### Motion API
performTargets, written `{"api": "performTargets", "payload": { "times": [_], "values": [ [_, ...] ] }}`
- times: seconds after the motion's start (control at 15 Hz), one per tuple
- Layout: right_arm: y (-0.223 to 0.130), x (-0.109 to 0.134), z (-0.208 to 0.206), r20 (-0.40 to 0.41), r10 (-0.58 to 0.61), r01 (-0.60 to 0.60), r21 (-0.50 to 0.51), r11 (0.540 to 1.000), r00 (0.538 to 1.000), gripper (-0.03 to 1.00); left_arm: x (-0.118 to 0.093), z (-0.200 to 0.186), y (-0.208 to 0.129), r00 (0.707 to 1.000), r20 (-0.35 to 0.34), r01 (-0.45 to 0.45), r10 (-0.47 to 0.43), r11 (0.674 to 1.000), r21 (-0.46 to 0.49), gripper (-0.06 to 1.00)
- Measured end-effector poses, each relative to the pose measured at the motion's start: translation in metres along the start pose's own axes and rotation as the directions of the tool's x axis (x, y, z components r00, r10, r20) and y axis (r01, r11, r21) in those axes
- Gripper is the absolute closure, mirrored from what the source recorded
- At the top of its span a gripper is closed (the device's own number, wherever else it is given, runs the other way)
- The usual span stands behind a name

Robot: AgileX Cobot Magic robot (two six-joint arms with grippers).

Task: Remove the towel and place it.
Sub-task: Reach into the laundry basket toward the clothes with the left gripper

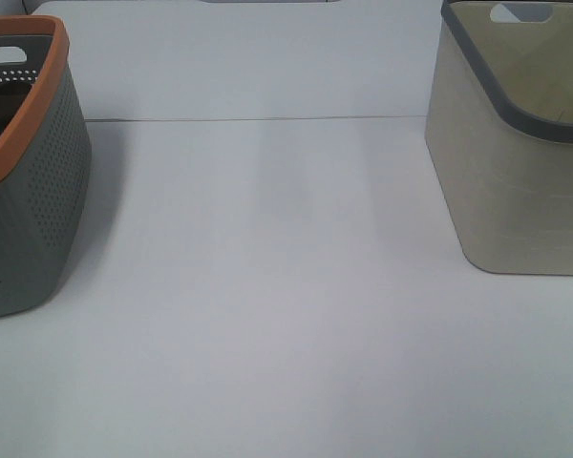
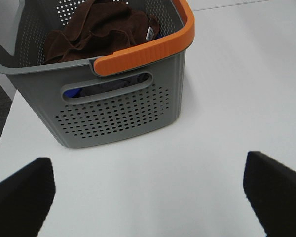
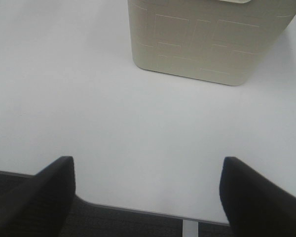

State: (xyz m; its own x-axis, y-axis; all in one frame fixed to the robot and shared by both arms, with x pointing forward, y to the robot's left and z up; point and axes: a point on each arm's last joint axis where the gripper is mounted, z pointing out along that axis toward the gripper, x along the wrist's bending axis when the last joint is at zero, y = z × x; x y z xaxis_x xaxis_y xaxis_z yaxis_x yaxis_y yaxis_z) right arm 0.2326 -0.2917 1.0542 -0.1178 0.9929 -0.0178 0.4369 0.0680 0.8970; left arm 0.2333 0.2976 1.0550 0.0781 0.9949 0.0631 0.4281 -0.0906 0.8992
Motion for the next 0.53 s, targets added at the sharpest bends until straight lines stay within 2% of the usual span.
{"api": "performTargets", "payload": {
  "times": [0.53],
  "values": [
    [0.0, 0.0, 0.0, 0.0, 0.0, 0.0, 0.0, 1.0, 1.0, 0.26, 0.0, 0.0, 0.0, 1.0, 0.0, 0.0, 0.0, 1.0, 0.0, -0.05]
  ]
}}
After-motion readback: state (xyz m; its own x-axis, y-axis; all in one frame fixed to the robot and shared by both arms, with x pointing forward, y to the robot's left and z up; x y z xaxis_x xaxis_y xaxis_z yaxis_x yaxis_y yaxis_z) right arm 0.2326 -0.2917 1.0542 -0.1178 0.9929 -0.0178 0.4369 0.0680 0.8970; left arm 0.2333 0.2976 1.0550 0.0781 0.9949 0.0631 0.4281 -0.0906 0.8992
